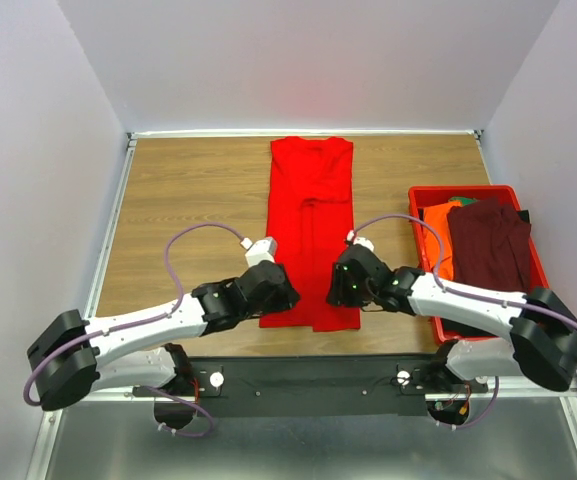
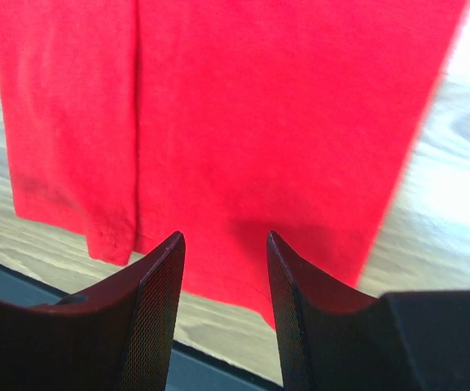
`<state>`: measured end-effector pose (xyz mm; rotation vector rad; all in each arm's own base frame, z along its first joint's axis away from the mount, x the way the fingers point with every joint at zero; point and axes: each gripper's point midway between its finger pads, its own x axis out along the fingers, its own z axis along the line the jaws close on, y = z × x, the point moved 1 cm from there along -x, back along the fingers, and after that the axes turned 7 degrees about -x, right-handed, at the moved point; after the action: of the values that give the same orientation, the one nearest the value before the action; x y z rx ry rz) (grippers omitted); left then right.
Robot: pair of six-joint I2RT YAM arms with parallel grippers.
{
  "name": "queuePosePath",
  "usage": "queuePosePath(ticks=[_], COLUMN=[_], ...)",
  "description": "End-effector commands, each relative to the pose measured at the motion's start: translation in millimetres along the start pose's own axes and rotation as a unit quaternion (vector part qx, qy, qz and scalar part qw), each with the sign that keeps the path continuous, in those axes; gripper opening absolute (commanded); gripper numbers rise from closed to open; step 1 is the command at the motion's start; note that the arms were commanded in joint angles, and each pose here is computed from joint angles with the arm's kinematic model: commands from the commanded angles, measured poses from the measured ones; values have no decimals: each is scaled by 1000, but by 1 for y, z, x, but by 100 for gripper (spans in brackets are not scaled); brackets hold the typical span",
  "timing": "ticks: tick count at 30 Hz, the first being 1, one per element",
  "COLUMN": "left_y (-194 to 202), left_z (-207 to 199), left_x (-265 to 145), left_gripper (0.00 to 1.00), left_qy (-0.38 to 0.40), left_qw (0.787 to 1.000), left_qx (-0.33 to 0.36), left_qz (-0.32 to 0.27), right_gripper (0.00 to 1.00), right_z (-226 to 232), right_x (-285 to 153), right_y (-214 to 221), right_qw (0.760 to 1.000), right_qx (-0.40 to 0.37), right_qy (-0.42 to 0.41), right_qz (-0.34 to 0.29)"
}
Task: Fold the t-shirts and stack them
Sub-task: Fold the tshirt
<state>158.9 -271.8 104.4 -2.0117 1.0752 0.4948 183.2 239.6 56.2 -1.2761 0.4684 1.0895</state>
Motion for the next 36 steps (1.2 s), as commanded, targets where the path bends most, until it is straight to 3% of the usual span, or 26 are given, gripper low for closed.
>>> queuePosePath(ticks=[1, 8, 20, 32, 36], left_y=[6, 21, 29, 21, 18], left_z=[57, 91, 110, 108, 99], left_x=[-5, -11, -15, -8, -5], left_gripper=[43, 43, 45, 49, 44], left_qy=[-86, -104, -144, -144, -123], left_qw=[996, 991, 987, 988, 991], left_qx=[-36, -77, -54, -31, -22], left_qz=[0, 21, 40, 36, 36], right_gripper=[52, 52, 52, 52, 52], right_z=[-24, -44, -53, -48, -45], right_x=[-12, -23, -23, -23, -23], right_y=[6, 30, 66, 76, 76], right_qw=[998, 996, 994, 993, 993], right_qx=[29, 63, 74, 82, 81], right_qy=[50, 66, 63, 49, 45], right_qz=[-18, -10, 47, 74, 79])
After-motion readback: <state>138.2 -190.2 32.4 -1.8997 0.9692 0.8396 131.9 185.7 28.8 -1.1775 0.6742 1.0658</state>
